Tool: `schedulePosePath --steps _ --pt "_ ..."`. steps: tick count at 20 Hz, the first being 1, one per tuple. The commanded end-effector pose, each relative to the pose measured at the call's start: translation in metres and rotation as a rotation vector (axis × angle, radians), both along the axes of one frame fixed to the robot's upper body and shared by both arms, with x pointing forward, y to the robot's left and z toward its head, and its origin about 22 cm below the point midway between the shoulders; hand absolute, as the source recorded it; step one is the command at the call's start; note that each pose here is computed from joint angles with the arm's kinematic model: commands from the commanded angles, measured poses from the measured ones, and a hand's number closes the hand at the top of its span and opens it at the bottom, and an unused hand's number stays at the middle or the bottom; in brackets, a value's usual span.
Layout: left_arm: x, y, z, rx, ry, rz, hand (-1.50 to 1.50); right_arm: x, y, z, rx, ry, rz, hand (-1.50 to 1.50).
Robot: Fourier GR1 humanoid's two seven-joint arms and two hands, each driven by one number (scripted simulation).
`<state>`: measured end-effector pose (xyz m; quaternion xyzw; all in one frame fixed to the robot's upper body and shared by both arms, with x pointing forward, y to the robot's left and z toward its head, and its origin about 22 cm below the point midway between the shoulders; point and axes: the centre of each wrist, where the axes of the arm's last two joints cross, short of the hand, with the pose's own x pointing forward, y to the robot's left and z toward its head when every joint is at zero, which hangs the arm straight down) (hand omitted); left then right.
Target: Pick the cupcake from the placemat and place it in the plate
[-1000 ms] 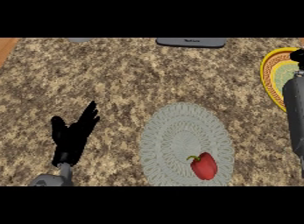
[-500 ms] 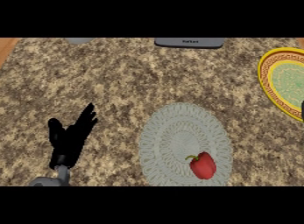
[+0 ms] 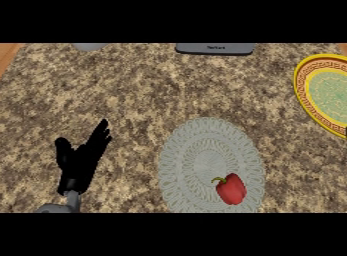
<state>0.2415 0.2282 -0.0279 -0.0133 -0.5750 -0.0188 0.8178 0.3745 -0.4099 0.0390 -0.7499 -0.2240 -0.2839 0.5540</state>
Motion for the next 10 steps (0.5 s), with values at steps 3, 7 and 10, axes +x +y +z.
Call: schedulePosePath --steps 3,7,10 --pt "0.001 0.007 0.004 0.006 0.013 -0.001 0.00 -0.009 -0.011 -0.015 0.087 -0.051 0.040 -1.50" --pt "-0.009 0.008 -0.004 -0.001 0.024 -0.002 0.00 -0.002 -0.007 -0.004 -0.023 -0.169 0.105 -1.50" --pt "-0.005 0.001 -0.001 0.004 0.013 0.009 0.00 0.004 -0.003 0.011 -0.129 -0.294 0.088 -1.50"
